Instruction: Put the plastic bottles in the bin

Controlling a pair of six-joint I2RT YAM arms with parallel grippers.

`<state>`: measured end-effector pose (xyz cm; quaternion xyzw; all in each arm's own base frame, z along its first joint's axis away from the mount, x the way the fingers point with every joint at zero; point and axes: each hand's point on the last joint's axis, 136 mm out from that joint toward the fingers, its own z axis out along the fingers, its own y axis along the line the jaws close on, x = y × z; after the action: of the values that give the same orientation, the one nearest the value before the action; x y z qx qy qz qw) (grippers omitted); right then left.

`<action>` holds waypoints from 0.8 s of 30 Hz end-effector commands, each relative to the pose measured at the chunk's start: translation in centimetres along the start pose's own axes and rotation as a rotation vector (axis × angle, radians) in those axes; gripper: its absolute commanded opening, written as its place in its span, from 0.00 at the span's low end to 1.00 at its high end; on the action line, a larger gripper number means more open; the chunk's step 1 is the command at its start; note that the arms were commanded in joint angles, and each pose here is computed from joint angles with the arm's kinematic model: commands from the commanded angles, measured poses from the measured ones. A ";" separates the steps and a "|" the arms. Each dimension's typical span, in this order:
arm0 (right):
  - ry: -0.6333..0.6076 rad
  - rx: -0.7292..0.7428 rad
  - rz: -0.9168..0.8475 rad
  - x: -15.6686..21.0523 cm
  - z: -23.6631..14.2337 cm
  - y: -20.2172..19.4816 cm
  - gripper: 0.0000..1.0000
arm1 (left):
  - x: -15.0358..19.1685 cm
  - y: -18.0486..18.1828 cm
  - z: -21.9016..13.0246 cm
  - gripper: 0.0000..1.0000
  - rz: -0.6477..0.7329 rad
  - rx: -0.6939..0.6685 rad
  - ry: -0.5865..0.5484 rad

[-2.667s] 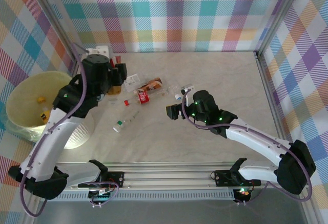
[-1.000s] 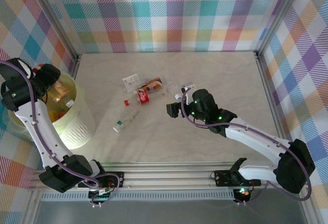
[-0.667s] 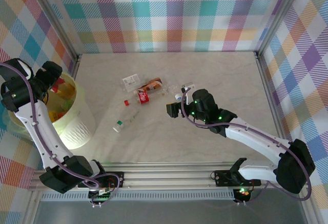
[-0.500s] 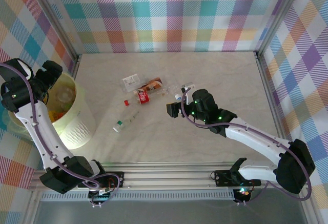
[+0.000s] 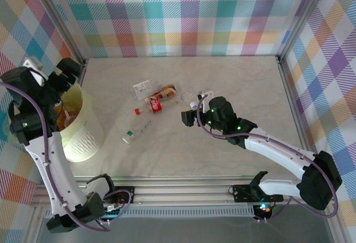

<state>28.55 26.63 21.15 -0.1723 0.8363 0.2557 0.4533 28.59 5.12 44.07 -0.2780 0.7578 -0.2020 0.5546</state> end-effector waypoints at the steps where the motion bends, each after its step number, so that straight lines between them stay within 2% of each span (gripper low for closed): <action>1: -0.066 0.008 0.033 -1.2 -0.7 -0.2 1.00 | 1.3 -3.1 0.2 1.00 0.071 0.116 0.018; 4: -0.077 0.019 0.057 -1.1 -1.0 -0.5 1.00 | 4.0 -4.7 1.0 1.00 0.139 0.145 0.098; 7: -0.088 0.031 0.076 -1.0 -1.3 -0.9 1.00 | 6.6 -4.5 2.3 1.00 0.210 0.090 0.168; 10: -0.091 0.048 0.101 -0.7 -1.6 -1.3 1.00 | 9.3 -5.4 3.4 1.00 0.266 0.096 0.234; 20: -0.100 0.092 0.168 0.5 -2.2 -2.6 1.00 | 18.0 -8.4 6.1 1.00 0.598 0.012 0.355; 24: -0.098 0.102 0.163 0.5 -2.4 -2.8 1.00 | 22.3 -8.0 7.9 1.00 0.630 -0.012 0.488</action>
<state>27.94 23.51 20.07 -0.0856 0.8439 0.2532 0.4651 32.31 -15.89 31.87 0.0182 0.9038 -0.1187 0.4108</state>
